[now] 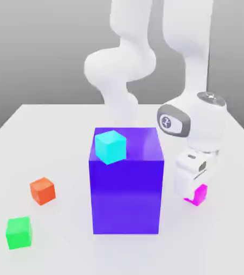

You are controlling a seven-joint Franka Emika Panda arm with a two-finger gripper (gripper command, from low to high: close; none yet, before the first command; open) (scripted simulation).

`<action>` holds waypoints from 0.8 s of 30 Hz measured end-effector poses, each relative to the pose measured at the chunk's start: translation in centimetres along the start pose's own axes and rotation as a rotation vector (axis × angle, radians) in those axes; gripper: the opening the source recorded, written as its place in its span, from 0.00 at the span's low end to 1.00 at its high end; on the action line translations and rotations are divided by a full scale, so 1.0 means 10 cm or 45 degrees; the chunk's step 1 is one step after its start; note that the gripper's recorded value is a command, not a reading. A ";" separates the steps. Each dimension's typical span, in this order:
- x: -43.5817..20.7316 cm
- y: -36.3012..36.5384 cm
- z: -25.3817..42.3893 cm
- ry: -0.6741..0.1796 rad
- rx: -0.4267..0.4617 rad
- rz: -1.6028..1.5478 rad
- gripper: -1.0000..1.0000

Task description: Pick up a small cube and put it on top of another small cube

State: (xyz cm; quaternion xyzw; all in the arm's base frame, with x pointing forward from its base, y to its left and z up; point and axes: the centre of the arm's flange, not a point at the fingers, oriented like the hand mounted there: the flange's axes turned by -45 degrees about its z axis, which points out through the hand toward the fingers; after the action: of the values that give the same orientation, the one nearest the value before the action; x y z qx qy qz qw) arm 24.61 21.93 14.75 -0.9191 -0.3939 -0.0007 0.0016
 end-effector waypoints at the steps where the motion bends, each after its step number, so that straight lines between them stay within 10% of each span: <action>1: 0.00 0.00 -0.08 0.000 0.000 0.000 0.00; 15: 0.37 1.82 -1.02 0.168 -0.112 0.395 0.00; 24: -1.46 4.02 -1.10 0.048 -0.086 0.918 0.00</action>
State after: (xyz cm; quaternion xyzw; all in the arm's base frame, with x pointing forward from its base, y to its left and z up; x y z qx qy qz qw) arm 43.64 -16.36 25.62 -0.9983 -0.0439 -0.0302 -0.0215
